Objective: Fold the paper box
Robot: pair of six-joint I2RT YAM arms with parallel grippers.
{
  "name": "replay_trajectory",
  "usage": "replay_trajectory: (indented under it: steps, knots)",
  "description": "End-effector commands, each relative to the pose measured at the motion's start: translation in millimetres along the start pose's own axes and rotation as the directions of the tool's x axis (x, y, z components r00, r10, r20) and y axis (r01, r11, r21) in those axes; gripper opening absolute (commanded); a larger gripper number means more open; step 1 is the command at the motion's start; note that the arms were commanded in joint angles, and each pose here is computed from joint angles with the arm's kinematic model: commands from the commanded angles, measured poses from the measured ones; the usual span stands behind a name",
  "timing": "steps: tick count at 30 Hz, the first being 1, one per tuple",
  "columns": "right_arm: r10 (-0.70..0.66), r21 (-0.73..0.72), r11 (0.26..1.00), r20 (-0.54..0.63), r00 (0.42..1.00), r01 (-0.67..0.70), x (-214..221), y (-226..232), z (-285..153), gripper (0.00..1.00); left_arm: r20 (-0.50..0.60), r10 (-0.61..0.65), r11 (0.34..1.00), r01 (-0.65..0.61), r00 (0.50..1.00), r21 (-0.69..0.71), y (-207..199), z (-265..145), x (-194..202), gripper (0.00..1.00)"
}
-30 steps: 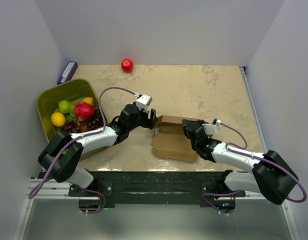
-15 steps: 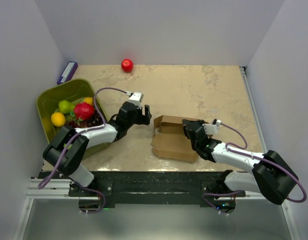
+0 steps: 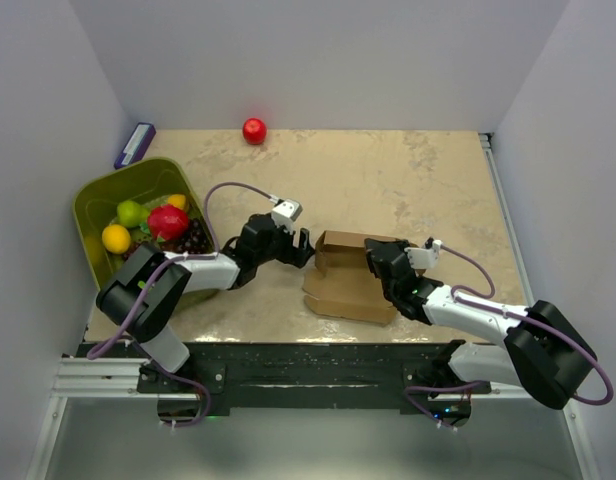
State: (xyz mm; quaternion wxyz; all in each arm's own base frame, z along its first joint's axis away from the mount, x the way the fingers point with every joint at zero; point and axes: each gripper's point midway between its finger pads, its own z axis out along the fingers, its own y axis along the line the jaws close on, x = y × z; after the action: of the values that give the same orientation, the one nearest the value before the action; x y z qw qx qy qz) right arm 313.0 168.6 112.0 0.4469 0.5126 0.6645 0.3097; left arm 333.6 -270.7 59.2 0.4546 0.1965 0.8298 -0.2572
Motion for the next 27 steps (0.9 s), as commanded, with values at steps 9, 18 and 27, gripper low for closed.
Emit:
replay_trajectory:
  steps: [9,18,27]
  knots:
    - [-0.101,0.027,0.995,0.056,0.993,0.1,-8,-7,6,0.02,0.098,0.111,0.978,-0.126,0.989,0.163,-33,-5,-9,0.81]
    - [-0.112,0.046,0.993,0.053,0.992,0.109,-6,-18,6,0.01,0.13,0.132,0.968,-0.156,0.983,0.196,-45,-2,-3,0.8]
    - [-0.117,0.051,0.992,0.047,0.992,0.115,-4,-19,6,0.01,0.168,0.14,0.965,-0.173,0.976,0.199,-55,4,-5,0.63]
